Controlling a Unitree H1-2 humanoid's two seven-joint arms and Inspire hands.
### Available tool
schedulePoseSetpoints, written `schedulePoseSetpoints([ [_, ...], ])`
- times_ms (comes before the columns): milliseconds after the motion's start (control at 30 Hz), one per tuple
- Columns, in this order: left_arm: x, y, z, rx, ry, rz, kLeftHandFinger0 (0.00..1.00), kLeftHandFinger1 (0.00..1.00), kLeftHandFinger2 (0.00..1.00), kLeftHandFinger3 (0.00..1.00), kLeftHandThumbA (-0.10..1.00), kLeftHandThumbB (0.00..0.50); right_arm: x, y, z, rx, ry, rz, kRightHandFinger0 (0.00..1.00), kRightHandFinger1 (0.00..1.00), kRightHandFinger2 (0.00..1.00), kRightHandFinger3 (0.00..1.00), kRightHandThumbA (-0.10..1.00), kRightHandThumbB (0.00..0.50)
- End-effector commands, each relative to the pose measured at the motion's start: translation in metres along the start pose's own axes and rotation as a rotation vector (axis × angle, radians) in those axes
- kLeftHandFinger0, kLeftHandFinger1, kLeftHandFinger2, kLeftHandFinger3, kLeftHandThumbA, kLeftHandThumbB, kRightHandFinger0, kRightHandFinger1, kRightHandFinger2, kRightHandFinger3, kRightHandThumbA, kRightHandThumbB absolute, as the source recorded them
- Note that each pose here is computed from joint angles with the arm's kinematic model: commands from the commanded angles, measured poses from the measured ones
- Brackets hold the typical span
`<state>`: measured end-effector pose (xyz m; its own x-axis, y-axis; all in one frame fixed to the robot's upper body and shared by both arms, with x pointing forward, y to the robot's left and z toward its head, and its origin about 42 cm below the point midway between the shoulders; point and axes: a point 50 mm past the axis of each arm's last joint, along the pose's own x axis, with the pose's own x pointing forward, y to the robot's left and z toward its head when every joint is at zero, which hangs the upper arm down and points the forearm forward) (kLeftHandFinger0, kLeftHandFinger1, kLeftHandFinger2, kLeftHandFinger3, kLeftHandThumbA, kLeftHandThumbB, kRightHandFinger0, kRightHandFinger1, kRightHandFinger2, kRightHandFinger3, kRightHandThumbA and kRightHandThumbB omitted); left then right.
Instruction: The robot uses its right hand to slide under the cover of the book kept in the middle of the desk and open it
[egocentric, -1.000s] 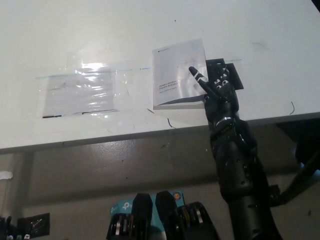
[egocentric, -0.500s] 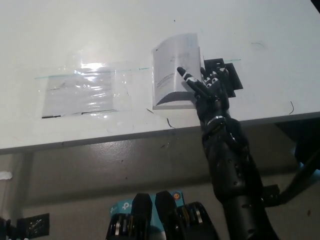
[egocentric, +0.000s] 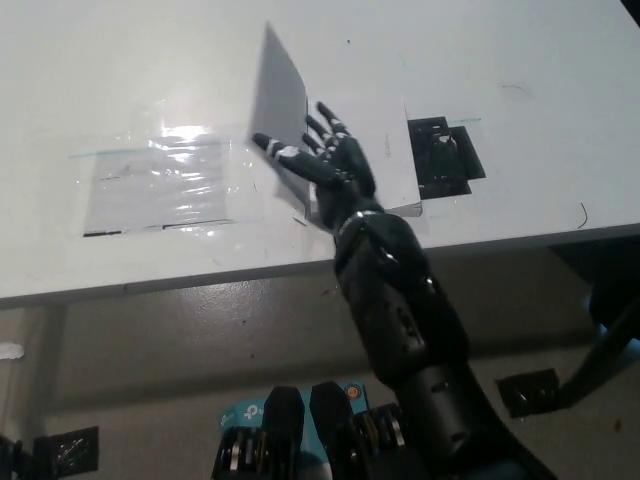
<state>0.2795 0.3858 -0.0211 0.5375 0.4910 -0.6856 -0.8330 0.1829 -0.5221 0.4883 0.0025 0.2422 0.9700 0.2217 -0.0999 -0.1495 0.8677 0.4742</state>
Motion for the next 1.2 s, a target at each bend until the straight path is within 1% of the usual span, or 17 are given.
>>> schedulePoseSetpoints([
  [0,-0.001,-0.006,0.017,0.021,-0.037,-0.011,0.88,0.97,1.0,1.0,0.98,0.0,0.006,0.044,0.028,-0.088,-0.089,0.141,0.97,1.0,0.98,1.0,1.0,0.281],
  [33,0.0,-0.008,0.017,0.017,-0.036,0.002,0.87,0.95,1.0,1.0,0.96,0.0,0.009,0.046,0.029,-0.115,-0.088,0.14,0.96,1.0,0.98,1.0,1.0,0.279],
  [100,0.001,-0.008,0.016,0.02,-0.034,-0.018,0.9,0.99,1.0,1.0,0.98,0.0,0.01,0.045,0.029,-0.12,-0.086,0.136,0.96,1.0,0.98,1.0,1.0,0.267],
  [133,0.001,-0.009,0.017,0.021,-0.041,0.003,0.84,0.96,1.0,1.0,0.94,0.0,0.01,0.044,0.027,-0.12,-0.085,0.136,0.96,1.0,0.98,1.0,1.0,0.259],
  [167,0.002,-0.008,0.017,0.012,-0.041,0.005,0.83,0.94,1.0,1.0,0.91,0.0,0.01,0.039,0.022,-0.132,-0.08,0.137,0.96,1.0,0.99,1.0,1.0,0.265],
  [233,0.0,-0.009,0.018,0.021,-0.044,0.004,0.8,0.93,1.0,1.0,0.9,0.0,0.011,0.031,0.013,-0.155,-0.074,0.132,0.95,1.0,0.97,1.0,1.0,0.282],
  [367,0.002,-0.01,0.02,0.021,-0.044,-0.007,0.79,0.92,1.0,1.0,0.89,0.0,0.012,0.02,-0.003,-0.185,-0.039,0.107,0.91,0.99,0.96,1.0,1.0,0.259],
  [600,0.002,-0.017,0.021,0.031,-0.046,-0.005,0.83,0.93,0.98,1.0,0.94,0.0,0.014,0.013,-0.012,-0.301,-0.035,0.146,0.91,1.0,0.99,1.0,1.0,0.242],
  [667,0.003,-0.019,0.022,0.036,-0.048,0.01,0.85,0.92,0.97,1.0,0.91,0.0,0.014,0.008,-0.023,-0.372,0.003,0.156,0.9,1.0,0.98,1.0,1.0,0.249],
  [767,0.004,-0.021,0.023,0.035,-0.048,0.024,0.8,0.86,0.93,1.0,0.87,0.0,0.015,0.002,-0.033,-0.405,0.034,0.141,0.86,0.95,0.93,1.0,1.0,0.251],
  [833,0.001,-0.023,0.022,0.045,-0.053,0.0,0.83,0.91,0.97,1.0,0.9,0.0,0.016,-0.003,-0.039,-0.422,0.046,0.132,0.87,0.93,0.91,1.0,1.0,0.253],
  [900,0.0,-0.025,0.024,0.034,-0.043,-0.003,0.85,0.95,1.0,1.0,0.91,0.0,0.017,-0.005,-0.043,-0.47,0.062,0.142,0.91,0.96,0.92,1.0,1.0,0.265],
  [933,0.0,-0.025,0.024,0.031,-0.04,-0.008,0.88,0.97,1.0,1.0,0.93,0.0,0.017,-0.005,-0.045,-0.465,0.069,0.148,0.89,0.94,0.91,1.0,1.0,0.258],
  [1033,0.0,-0.027,0.025,0.028,-0.044,0.017,0.83,0.92,0.98,1.0,0.91,0.0,0.017,-0.002,-0.043,-0.46,0.061,0.156,0.84,0.93,0.91,1.0,1.0,0.25],
  [1067,-0.001,-0.026,0.024,0.028,-0.044,0.027,0.81,0.9,0.95,1.0,0.89,0.0,0.017,-0.002,-0.043,-0.462,0.057,0.159,0.84,0.93,0.92,1.0,1.0,0.264],
  [1133,-0.002,-0.021,0.024,0.024,-0.04,0.015,0.86,0.93,0.98,1.0,0.9,0.0,0.017,-0.001,-0.042,-0.463,0.055,0.16,0.84,0.93,0.93,1.0,1.0,0.249],
  [1167,-0.001,-0.022,0.024,0.024,-0.039,0.03,0.86,0.92,0.95,1.0,0.89,0.0,0.019,0.002,-0.035,-0.432,0.042,0.152,0.86,0.91,0.91,1.0,1.0,0.251],
])
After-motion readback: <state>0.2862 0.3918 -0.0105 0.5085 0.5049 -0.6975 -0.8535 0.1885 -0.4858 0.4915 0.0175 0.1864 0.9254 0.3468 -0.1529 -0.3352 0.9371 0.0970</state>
